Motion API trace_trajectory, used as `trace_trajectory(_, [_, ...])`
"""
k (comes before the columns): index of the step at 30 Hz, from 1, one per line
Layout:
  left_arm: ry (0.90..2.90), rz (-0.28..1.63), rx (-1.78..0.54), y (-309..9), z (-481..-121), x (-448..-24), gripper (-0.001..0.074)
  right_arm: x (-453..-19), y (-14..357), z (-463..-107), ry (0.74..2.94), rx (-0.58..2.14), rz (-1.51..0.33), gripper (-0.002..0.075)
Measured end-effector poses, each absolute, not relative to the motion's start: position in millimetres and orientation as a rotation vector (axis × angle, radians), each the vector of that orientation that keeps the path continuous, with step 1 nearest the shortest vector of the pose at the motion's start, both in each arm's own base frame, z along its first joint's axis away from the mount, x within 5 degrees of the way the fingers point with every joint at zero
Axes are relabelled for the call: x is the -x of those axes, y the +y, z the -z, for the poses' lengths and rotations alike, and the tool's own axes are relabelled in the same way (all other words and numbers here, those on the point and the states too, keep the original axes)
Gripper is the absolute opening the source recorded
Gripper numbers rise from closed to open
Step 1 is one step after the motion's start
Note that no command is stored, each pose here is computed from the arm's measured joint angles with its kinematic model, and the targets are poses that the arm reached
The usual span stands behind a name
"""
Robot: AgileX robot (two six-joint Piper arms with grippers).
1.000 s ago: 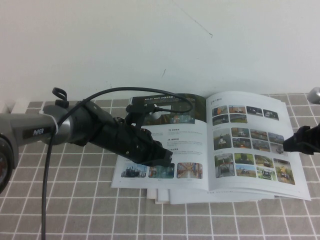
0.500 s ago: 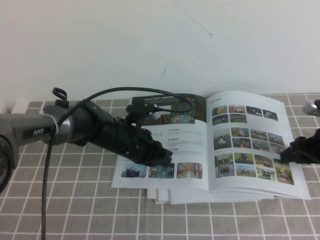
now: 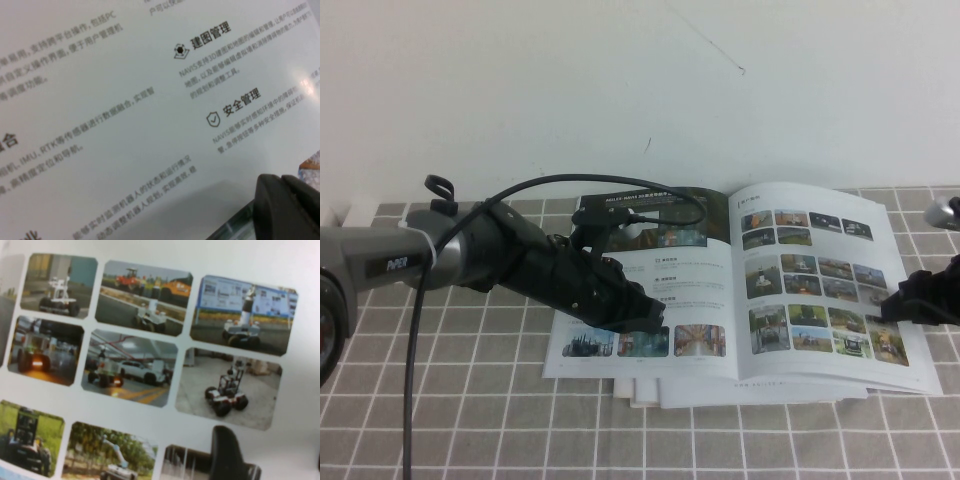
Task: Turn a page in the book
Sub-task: Open the closed book
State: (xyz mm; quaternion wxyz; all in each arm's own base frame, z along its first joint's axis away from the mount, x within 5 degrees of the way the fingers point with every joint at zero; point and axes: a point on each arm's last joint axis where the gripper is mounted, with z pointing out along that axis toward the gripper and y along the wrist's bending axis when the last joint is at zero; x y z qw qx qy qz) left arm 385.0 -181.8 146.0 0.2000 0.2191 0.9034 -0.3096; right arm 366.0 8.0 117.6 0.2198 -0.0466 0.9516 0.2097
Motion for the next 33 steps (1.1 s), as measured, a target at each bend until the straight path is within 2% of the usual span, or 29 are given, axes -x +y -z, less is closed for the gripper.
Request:
trace_trajectory(14, [2.532, 0.866, -0.607, -181.6, -145.9, -384.7, -0.0004, -370.7, 5.4, -122.2, 2.61, 0.14, -0.532, 0.0385])
trace_trajectory(33, [2.532, 0.865, -0.613, -181.7, -146.2, -384.8, -0.0004, -372.4, 10.3, -116.6, 2.607, 0.187, -0.617, 0.0385])
